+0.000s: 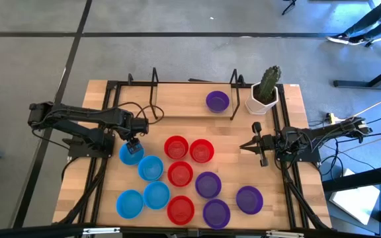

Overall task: Pick & Place Mini bowls
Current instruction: Put the blue bowl on the shelf

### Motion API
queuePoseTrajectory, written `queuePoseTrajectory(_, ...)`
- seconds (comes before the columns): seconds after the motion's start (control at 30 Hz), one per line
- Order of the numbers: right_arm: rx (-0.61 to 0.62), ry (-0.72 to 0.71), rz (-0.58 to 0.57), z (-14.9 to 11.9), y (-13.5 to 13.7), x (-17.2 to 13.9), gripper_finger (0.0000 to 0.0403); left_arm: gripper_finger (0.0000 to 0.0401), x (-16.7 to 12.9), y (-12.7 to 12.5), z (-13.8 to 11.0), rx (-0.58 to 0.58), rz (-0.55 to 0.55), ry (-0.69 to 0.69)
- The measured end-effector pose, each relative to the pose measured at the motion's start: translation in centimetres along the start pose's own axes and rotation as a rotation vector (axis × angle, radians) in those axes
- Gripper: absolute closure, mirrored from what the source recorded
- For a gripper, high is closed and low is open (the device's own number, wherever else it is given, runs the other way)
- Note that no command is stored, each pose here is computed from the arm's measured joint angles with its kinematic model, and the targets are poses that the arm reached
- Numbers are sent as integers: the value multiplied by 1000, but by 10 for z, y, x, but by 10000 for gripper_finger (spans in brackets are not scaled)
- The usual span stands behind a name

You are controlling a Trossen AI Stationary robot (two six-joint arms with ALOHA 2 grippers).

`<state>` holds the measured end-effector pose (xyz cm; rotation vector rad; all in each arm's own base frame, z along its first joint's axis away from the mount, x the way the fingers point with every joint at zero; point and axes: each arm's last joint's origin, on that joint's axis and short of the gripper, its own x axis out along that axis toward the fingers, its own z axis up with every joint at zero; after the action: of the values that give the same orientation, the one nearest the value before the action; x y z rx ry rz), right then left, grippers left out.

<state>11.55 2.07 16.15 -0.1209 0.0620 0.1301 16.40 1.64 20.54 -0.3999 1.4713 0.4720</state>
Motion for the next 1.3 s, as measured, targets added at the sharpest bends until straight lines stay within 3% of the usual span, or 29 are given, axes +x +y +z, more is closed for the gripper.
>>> queuePoseTrajectory(0.47, 3, 0, 0, 0, 0, 0, 382, 175, 3, -16, -6, 263, -14, 35)
queuePoseTrajectory(0.93, 3, 0, 0, 0, 0, 0, 382, 175, 24, -25, 1, 320, 96, 124)
queuePoseTrajectory(1.3, 0, 0, 0, 0, 0, 0, 382, 175, 31, -29, 7, 351, 94, 123)
